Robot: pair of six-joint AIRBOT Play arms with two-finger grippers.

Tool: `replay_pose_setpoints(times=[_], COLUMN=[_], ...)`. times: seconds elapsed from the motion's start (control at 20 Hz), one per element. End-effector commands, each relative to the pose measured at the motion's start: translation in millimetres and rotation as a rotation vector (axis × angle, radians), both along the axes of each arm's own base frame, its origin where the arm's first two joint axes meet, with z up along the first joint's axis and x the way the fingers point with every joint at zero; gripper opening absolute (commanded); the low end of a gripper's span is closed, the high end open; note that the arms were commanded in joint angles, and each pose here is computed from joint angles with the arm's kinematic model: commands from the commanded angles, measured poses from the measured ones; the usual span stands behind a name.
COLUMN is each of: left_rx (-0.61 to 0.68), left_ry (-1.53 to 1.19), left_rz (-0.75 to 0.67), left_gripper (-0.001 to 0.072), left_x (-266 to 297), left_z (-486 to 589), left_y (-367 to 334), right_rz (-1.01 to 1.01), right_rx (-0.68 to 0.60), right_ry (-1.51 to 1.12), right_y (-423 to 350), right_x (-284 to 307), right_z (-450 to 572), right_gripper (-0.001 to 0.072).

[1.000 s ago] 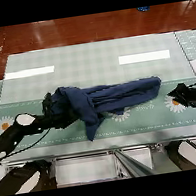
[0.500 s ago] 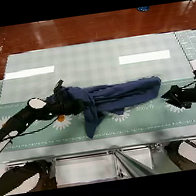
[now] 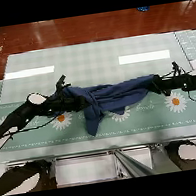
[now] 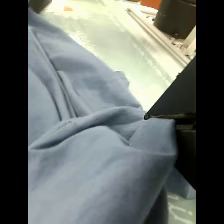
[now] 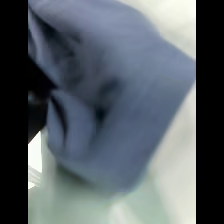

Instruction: Fold the shirts.

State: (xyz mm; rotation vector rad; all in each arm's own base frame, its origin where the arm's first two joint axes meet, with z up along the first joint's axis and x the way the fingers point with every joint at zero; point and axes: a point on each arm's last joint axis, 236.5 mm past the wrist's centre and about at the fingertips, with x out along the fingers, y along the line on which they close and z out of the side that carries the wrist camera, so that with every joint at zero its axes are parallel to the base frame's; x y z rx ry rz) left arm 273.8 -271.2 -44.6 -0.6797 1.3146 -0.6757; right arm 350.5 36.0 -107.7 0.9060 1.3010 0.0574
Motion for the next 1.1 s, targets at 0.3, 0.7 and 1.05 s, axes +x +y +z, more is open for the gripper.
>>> replay_pose_setpoints(times=[0.3,0.7,1.05], left_rx=[-0.12,0.098,0.351], left_ry=[-0.477,-1.193,-1.379], left_rz=[0.203,0.294,0.269], left_gripper=[0.0027,0.0027,0.0027], left_x=[103,55,-60], left_z=[202,505,549], left_y=[79,154,162], right_rz=[0.245,0.232,0.132], right_rx=[-0.18,-0.545,-0.776], right_ry=[-0.525,-1.324,-1.509], right_y=[16,35,36], right_x=[101,-29,-179], right_z=[224,589,647], right_gripper=[0.0026,0.0026,0.0026])
